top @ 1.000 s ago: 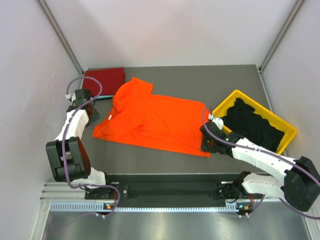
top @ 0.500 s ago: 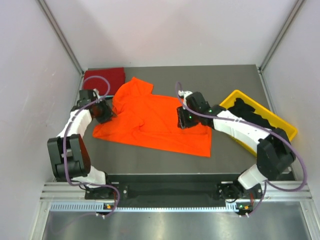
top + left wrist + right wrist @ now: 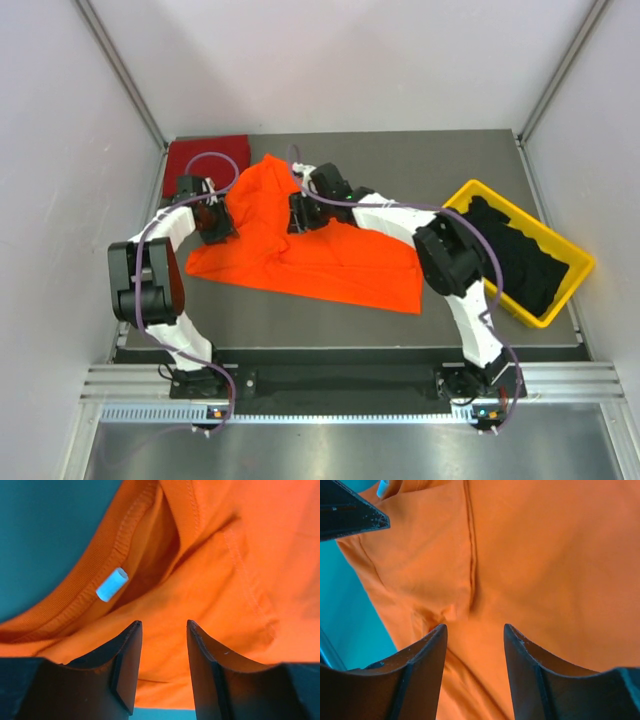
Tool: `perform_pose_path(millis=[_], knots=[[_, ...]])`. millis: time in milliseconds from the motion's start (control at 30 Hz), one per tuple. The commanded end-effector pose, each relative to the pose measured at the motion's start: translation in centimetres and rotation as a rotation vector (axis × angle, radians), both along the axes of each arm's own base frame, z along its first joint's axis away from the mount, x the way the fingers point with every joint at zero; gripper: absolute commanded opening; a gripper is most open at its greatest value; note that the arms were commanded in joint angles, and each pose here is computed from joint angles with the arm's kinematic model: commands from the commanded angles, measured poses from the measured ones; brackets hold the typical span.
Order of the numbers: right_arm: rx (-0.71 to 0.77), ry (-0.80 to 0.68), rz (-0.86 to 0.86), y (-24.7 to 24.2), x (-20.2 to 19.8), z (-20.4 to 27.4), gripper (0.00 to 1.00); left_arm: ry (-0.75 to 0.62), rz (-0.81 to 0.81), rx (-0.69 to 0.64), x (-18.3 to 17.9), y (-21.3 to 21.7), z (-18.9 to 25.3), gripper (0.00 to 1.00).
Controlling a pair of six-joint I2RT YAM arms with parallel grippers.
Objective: Fold and stack the t-shirts
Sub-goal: Fold the tshirt
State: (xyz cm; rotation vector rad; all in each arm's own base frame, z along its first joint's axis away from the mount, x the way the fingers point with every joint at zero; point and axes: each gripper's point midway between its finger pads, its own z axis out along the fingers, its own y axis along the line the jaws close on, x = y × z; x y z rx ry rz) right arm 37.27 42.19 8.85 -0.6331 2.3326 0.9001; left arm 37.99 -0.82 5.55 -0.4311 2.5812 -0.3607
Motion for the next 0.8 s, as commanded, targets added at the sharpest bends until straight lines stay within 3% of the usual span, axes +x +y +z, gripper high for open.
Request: perform_pose_path(millis=[0, 200, 333, 500, 767], knots=[[0.104, -0.144, 0.056, 5.0, 2.0, 4.2, 0.5, -0.096, -0.008, 0.09, 2.9, 1.3, 1.3, 0.46], [0.093, -0.163, 0.028, 8.3, 4.7, 2.1, 0.47, -0.063, 0.107, 0.171, 2.8, 3.5, 1.1, 0.43], [0.117, -0.17, 0.012, 9.9, 5.6, 1.2, 0.46, -0.107, 0.218, 0.221, 3.0, 5.6, 3.4, 0.43], [0.14, -0.169, 0.011, 11.4, 6.0, -0.7, 0.43, -0.176, 0.272, 0.163, 3.8, 6.6, 5.4, 0.43], [0.148, -0.186, 0.062, 13.9, 4.5, -2.1, 0.38, -0.131, 0.291, 0.115, 4.2, 7.0, 3.4, 0.41]])
